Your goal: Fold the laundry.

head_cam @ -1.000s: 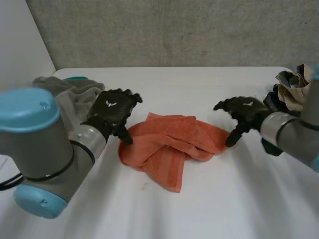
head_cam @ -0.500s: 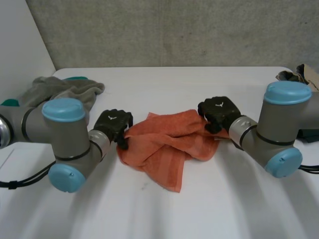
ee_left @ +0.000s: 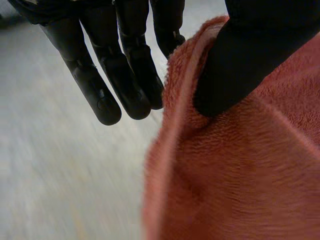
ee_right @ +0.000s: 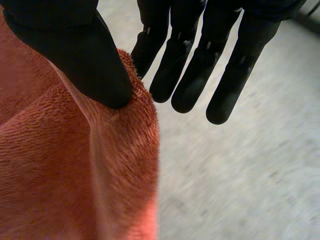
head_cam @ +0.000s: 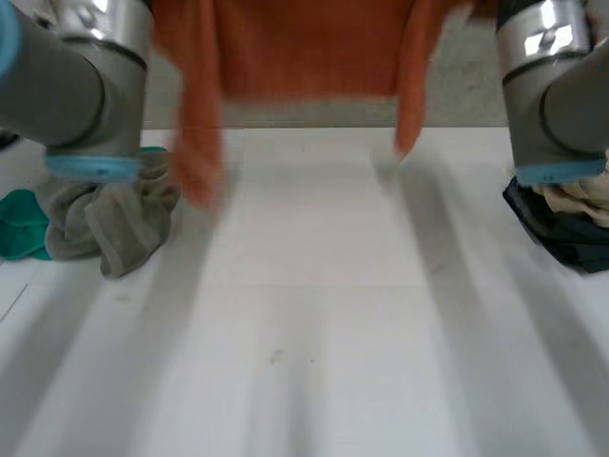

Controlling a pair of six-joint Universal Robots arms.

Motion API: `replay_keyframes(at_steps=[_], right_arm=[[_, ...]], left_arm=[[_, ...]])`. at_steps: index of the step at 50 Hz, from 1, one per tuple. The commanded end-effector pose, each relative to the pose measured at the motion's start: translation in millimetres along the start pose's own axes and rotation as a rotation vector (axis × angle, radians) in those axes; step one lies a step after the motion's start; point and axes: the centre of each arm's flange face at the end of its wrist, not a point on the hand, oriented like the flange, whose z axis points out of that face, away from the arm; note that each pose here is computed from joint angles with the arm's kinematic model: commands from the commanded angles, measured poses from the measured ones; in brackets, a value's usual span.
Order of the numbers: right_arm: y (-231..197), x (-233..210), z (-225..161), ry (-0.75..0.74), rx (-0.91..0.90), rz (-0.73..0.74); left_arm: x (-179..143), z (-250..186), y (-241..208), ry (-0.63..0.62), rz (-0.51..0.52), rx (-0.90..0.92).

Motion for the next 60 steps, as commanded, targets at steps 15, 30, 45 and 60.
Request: replay_keyframes(at_steps=[15, 30, 45, 60], right_arm=[[72, -53, -166, -0.419, -0.697, 0.111], [108, -45, -230, -0.490, -0.909, 0.003], [117, -27, -221, -0.421, -0.919, -0.018], [123, -23, -222, -0.382, -0.948, -0.040]], left_arm=[[32, -200, 107, 0.231, 0.154, -0.682], [43, -253, 107, 0.348, 0.199, -0.842], [-28, -255, 105, 0.287, 0.184, -0.983], [-41, -286, 122, 0.349, 0.063, -1.127]])
